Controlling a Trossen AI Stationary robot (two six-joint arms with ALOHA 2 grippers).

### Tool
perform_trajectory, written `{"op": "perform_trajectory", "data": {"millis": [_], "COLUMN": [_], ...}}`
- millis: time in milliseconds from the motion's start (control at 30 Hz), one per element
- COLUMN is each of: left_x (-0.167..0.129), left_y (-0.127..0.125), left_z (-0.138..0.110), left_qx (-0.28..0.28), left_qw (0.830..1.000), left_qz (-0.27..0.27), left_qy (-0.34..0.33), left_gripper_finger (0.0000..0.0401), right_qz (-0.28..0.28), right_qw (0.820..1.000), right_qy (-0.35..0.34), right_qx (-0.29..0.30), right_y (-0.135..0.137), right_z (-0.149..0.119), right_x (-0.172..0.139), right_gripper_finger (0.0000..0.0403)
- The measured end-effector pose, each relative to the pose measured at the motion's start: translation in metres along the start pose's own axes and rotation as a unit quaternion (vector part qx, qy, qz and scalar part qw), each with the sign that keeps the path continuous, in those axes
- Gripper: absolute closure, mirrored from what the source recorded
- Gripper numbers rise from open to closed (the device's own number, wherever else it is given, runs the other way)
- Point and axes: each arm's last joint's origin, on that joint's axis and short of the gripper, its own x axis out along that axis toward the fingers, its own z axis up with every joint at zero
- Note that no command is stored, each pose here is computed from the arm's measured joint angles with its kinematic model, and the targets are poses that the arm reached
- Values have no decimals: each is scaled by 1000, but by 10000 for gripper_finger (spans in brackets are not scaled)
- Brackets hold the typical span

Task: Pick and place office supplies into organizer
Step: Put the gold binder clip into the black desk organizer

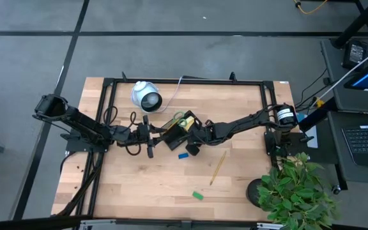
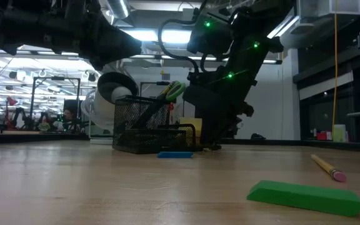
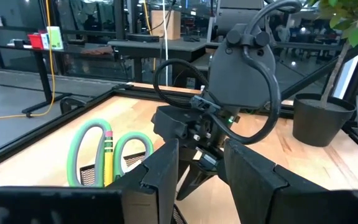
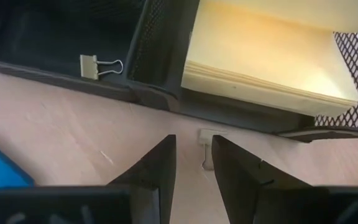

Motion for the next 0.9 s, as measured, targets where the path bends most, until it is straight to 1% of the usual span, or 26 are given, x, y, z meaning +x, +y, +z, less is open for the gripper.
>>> {"op": "perform_trajectory", "data": {"millis": [300,500,667,733,900], "left_x": [0,0,0,0,0], "left_y": [0,0,0,0,0], "left_z": [0,0,0,0,0], "left_qx": [-1,-1,-1,-1,-1], "left_qw": [1000,1000,1000,1000,1000], "left_qz": [0,0,0,0,0], "left_qy": [0,0,0,0,0], "left_gripper_finger": [276,276,276,276,276], "right_qz": [-1,10,10,10,27], "right_qw": [1000,999,1000,1000,999], "right_qy": [6,18,17,18,31], "right_qx": [-13,-26,-24,-12,-7], "right_y": [-1,0,0,0,1], "right_z": [-1,-2,-2,-2,-3], "right_x": [0,0,0,0,0], "right_gripper_finger": [295,294,294,295,295]}}
